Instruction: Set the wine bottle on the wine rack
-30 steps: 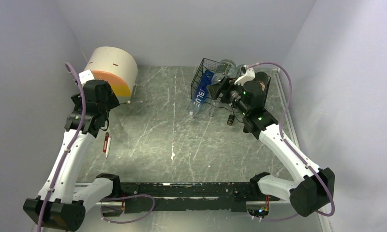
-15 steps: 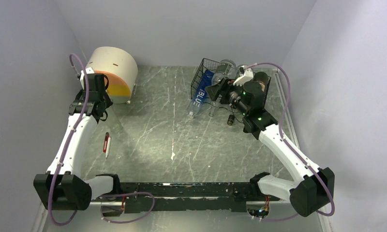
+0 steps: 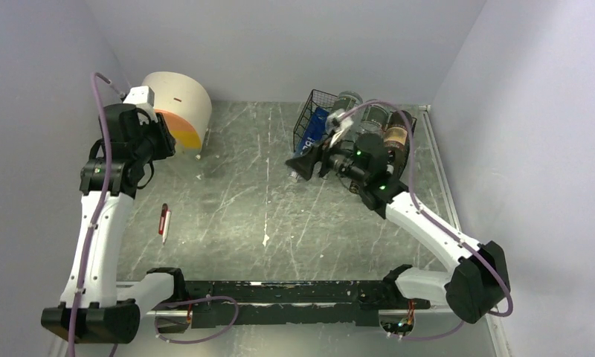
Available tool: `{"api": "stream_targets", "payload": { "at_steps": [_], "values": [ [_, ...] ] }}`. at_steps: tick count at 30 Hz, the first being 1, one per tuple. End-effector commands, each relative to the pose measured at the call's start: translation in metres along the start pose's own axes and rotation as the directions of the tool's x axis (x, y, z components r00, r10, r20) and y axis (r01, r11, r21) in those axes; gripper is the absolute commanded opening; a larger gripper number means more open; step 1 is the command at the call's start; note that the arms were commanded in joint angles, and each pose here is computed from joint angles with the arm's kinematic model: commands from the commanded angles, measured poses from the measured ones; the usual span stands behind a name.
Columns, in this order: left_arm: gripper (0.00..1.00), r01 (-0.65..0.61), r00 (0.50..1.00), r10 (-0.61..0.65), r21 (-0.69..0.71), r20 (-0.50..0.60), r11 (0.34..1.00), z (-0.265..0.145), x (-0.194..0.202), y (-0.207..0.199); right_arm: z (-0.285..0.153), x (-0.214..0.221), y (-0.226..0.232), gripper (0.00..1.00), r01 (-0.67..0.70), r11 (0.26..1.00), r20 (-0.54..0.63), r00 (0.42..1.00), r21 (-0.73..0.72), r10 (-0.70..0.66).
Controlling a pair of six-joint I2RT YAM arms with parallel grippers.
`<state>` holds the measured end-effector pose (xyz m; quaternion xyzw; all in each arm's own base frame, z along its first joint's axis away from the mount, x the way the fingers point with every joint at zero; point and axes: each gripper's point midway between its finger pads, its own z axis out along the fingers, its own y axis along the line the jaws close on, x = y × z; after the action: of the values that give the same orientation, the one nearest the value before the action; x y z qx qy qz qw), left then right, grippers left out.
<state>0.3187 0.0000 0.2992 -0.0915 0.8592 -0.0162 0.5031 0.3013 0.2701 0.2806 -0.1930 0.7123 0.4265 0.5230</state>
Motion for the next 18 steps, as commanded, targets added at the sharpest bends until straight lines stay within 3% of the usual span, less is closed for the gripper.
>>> {"api": "stream_targets", "payload": {
  "at_steps": [1,6,9,12,18],
  "values": [
    [0.07,-0.090,0.992,0.053,0.343,0.115,0.935,-0.044,-0.031,-0.060,0.021,0.007,0.060,0.79,0.196,0.968,0.044,0.981,-0.159,-0.191],
    [0.07,-0.142,0.986,0.063,0.567,0.157,0.811,-0.073,-0.037,-0.104,0.049,0.032,0.099,0.80,0.286,0.942,0.069,0.958,-0.178,-0.278],
    [0.07,-0.162,0.984,0.069,0.657,0.166,0.736,-0.086,-0.034,-0.122,0.066,0.043,0.113,0.96,0.314,0.930,0.063,0.950,-0.190,-0.307],
    [0.07,-0.179,0.983,0.088,0.761,0.159,0.623,-0.100,-0.028,-0.141,0.076,0.050,0.117,0.99,0.355,0.919,0.092,0.935,-0.170,-0.344],
    [0.07,-0.210,0.978,0.130,0.803,0.166,0.557,-0.109,-0.018,-0.150,0.092,0.060,0.106,0.99,0.373,0.923,0.061,0.928,-0.098,-0.368]
  ]
}}
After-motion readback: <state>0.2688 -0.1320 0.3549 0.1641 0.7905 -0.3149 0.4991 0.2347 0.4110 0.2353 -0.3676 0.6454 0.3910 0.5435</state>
